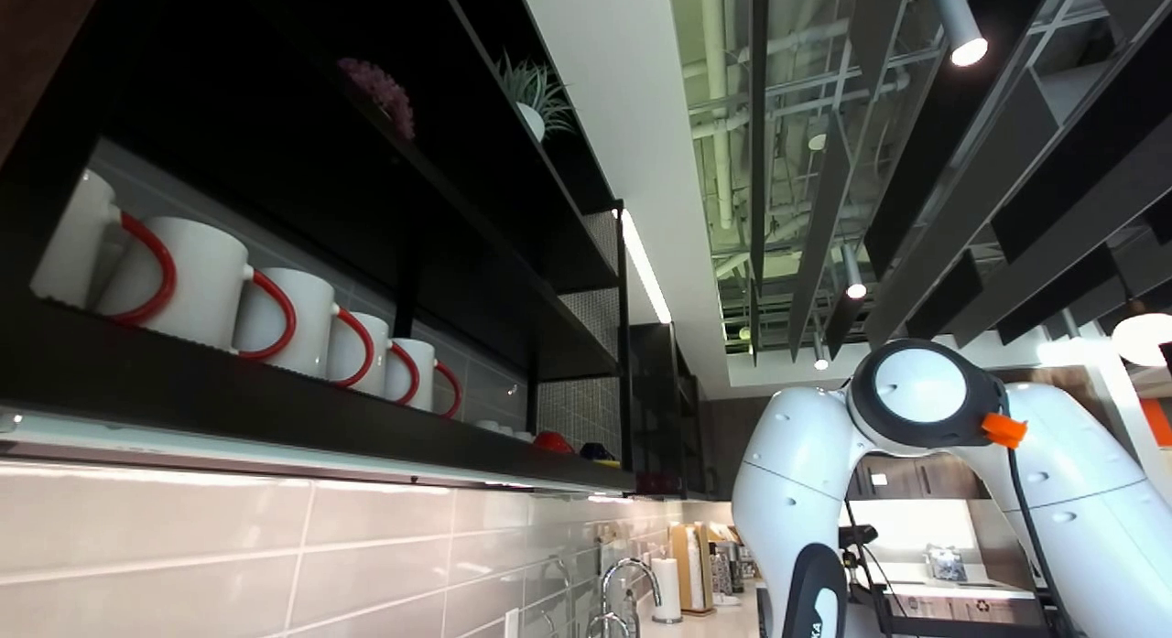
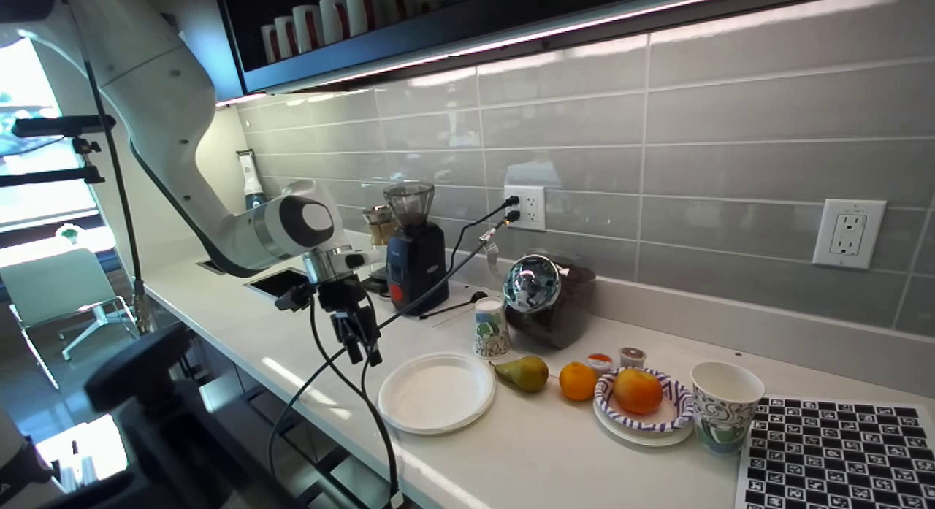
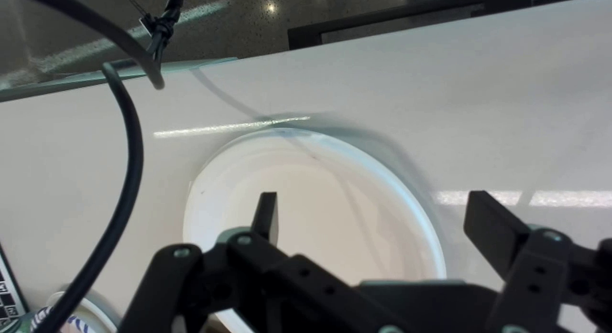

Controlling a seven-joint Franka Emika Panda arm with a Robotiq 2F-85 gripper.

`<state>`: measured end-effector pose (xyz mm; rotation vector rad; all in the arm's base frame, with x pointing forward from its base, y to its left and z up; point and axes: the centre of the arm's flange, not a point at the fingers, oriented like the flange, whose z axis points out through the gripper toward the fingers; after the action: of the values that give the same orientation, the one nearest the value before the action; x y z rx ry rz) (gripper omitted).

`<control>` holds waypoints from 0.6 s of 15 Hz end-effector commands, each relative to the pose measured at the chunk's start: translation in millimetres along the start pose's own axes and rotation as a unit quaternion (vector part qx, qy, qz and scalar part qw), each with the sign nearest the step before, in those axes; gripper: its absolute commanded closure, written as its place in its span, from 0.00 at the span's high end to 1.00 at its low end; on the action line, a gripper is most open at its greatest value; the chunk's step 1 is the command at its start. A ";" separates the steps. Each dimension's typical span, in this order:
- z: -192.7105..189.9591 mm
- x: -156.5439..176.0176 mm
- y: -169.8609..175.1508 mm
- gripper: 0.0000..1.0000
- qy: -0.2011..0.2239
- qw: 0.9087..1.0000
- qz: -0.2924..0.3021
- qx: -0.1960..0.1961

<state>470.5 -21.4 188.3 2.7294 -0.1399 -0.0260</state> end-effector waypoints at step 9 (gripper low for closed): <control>29.4 1.1 -60.9 1.00 0.031 0.986 -0.047 -0.156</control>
<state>467.8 22.6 156.5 2.5038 -0.0092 -0.0133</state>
